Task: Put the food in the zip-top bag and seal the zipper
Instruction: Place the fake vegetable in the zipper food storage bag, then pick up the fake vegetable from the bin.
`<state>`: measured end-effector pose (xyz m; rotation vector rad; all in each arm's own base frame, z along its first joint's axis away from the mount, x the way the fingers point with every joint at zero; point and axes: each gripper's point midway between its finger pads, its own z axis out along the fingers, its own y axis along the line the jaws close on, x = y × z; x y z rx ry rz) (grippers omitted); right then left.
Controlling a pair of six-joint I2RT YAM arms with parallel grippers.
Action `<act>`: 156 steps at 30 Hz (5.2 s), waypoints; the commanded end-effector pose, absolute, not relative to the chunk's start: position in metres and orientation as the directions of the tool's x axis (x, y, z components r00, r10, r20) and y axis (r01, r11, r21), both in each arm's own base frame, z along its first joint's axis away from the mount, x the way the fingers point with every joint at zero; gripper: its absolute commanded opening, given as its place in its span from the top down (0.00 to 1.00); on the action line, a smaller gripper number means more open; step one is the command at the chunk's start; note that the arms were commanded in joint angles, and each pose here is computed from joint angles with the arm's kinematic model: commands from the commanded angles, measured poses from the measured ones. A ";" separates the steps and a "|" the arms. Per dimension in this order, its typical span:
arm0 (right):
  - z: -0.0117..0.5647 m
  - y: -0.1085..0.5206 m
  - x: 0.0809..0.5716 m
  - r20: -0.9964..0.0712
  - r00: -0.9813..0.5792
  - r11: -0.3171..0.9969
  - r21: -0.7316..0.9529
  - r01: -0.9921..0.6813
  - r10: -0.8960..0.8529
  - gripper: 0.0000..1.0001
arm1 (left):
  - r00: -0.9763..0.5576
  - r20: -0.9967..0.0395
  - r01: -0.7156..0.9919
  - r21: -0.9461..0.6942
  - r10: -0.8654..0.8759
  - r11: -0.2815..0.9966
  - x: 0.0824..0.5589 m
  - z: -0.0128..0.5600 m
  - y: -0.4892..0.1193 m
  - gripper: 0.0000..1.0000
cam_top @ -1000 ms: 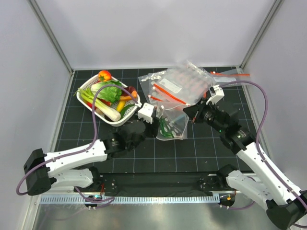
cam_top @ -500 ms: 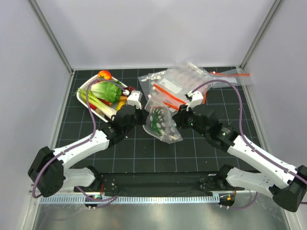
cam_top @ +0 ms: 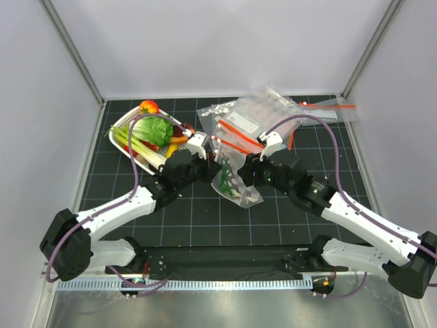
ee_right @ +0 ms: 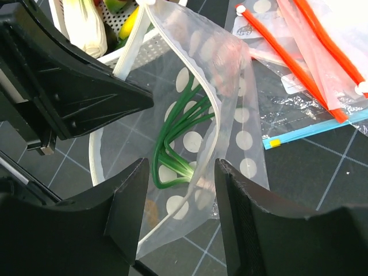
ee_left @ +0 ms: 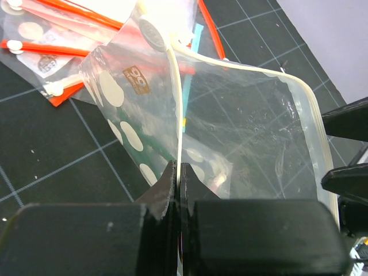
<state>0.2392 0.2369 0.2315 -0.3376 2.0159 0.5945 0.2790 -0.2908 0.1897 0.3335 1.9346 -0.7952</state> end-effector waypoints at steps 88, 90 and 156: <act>0.255 0.190 0.268 -0.927 -0.326 0.943 0.260 -0.206 0.185 0.99 | -0.054 -0.578 -0.649 -0.600 -0.814 0.469 0.444 0.201 -0.029 0.00; 0.255 0.191 0.268 -0.927 -0.326 0.942 0.262 -0.209 0.185 0.99 | -0.058 -0.488 -0.664 -0.632 -0.871 0.399 0.453 0.184 -0.027 0.00; 0.261 0.213 0.257 -0.913 -0.372 0.897 0.299 -0.326 0.169 0.99 | -0.596 -0.664 0.667 -0.722 -0.451 0.181 0.205 0.343 -0.256 1.00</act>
